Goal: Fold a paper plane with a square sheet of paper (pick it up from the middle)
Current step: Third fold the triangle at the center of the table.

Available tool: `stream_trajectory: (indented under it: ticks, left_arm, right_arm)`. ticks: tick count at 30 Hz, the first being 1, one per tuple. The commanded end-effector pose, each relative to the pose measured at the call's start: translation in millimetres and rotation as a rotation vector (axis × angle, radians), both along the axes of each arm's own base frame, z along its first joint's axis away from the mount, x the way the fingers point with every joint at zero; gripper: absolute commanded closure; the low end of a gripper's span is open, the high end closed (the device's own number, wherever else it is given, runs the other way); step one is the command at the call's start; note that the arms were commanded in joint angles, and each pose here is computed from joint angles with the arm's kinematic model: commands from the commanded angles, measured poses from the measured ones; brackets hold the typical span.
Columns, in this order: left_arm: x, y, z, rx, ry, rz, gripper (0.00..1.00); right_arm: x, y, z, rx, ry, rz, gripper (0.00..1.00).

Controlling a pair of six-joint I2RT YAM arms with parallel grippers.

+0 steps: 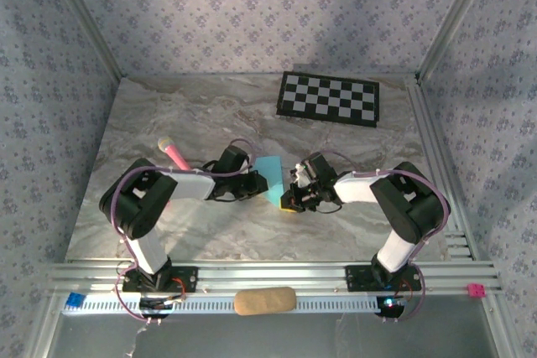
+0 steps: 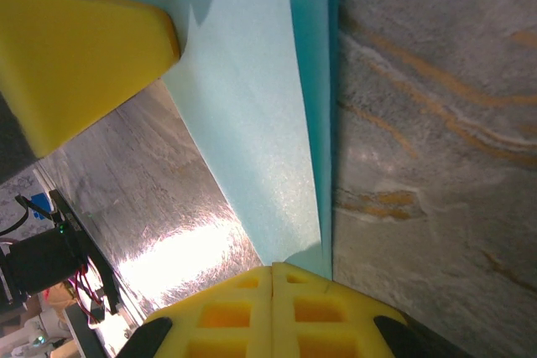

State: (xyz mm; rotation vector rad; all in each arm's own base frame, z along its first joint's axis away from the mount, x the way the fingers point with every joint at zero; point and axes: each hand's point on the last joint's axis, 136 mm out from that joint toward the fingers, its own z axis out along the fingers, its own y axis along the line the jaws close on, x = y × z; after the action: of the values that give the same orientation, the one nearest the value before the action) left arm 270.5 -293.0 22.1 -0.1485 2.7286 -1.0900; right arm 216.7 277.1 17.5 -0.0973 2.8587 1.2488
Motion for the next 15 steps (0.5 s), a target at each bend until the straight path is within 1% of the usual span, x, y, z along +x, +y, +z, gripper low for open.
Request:
stream_trajectory:
  ticks: [1,9,15]
  left_arm:
    - [7.5,43.6,-21.6,0.143,0.008,0.085,0.81]
    - [17.6,64.6,-16.7,0.149,0.014,0.134,0.81]
    - [21.2,63.4,1.0,0.125,-0.017,0.134,0.80]
  right_arm:
    - [-13.9,-21.4,-30.7,-0.131,0.083,-0.037,1.00]
    - [-13.9,-19.1,-27.8,-0.121,0.078,-0.031,1.00]
    - [-9.4,-12.0,-16.7,-0.082,0.051,-0.024,1.00]
